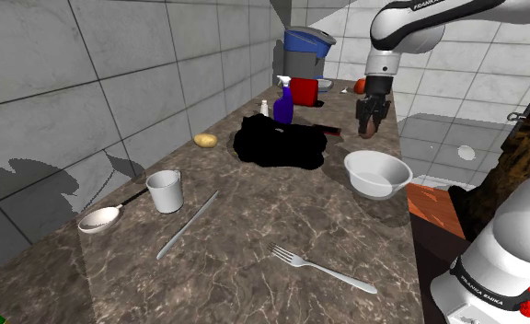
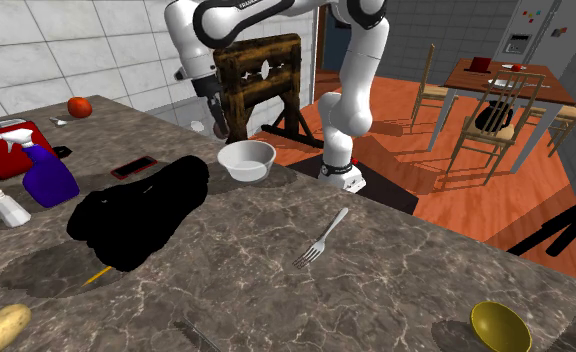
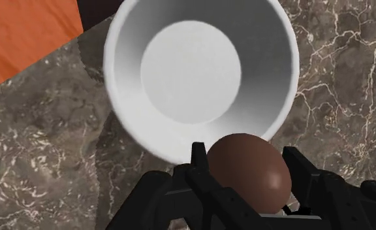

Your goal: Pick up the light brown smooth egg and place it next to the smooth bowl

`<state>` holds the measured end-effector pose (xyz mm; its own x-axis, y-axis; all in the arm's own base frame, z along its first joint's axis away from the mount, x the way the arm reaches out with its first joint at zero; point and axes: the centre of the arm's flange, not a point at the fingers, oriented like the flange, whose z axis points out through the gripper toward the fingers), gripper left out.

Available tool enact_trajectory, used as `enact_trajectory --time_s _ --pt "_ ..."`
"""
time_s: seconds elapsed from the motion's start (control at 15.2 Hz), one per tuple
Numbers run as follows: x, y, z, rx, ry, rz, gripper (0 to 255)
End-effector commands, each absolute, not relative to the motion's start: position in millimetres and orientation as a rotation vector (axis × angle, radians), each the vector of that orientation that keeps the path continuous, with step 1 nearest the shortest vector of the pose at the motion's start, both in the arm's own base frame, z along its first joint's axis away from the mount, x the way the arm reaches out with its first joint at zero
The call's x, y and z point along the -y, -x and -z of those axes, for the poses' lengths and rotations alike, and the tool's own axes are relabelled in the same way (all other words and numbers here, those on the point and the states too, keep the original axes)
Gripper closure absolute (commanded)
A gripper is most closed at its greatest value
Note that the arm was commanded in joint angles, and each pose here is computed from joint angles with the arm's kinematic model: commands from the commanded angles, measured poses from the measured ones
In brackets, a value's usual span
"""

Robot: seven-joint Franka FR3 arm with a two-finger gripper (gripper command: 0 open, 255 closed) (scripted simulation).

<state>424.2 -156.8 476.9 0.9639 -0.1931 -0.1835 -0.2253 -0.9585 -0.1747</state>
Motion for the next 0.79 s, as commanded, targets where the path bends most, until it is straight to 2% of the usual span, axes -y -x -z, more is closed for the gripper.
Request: enact_trajectory --time_s 0.0,0.73 --pt "183.0 -419.5 -479.5 -0.312 2.92 -0.244 255" --pt "306.0 -396.6 -474.3 -0.312 2.92 -0.244 255"
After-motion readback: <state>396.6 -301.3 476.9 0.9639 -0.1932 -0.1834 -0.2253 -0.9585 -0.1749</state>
